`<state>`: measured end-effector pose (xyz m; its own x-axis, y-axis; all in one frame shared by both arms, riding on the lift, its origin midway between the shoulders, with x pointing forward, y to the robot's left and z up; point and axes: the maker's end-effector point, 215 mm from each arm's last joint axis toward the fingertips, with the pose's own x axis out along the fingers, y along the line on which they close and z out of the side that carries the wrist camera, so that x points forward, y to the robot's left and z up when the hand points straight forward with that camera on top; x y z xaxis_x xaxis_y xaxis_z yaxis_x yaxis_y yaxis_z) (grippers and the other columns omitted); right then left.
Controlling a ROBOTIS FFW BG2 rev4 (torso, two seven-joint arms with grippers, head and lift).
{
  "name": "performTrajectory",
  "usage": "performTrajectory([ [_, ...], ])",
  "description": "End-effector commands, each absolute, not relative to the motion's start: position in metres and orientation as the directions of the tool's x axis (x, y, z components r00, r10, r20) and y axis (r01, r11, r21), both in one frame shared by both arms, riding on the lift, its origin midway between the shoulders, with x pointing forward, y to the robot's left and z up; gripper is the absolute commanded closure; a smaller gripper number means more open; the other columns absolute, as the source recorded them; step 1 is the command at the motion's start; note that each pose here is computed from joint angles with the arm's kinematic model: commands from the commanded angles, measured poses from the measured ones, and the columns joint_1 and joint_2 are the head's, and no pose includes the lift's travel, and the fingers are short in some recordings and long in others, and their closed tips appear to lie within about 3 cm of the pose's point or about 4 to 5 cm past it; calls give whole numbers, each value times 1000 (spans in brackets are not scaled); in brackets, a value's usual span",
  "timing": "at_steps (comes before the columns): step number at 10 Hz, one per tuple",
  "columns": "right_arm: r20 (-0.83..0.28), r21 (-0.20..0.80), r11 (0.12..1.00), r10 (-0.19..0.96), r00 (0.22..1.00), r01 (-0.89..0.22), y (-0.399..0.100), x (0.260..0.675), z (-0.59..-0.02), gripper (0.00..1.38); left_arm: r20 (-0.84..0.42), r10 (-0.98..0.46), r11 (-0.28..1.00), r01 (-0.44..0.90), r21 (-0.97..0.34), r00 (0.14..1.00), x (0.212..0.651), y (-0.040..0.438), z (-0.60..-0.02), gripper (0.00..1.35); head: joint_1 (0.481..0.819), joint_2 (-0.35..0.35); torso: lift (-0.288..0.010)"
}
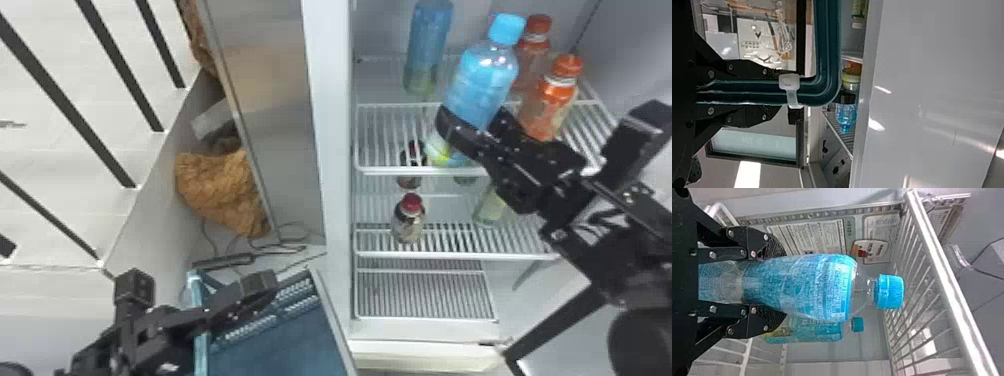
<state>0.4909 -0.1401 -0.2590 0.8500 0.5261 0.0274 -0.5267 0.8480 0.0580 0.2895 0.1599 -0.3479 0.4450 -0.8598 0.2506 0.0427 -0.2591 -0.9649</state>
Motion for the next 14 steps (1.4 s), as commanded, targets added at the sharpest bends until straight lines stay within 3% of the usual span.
performTrajectory([
  [1,31,60,849,524,851,-525,-145,474,-253,1131,249,-860,-259,39,-965,446,288,160,-349,1199,695,31,-10],
  [4,5,96,826,558,830,-556,-142,432,-247,1131,249,-859,-259,39,-965,447,288,160,-349,1199,695,24,-10],
  [7,-98,141,792,608,788,-594,-139,394,-271,1131,256,-854,-268,39,-963,453,287,161,-348,1199,695,35,-10],
  [14,-204,236,619,785,585,-749,-116,344,-307,1131,248,-856,-256,45,-966,454,291,162,-348,1199,695,73,-10],
])
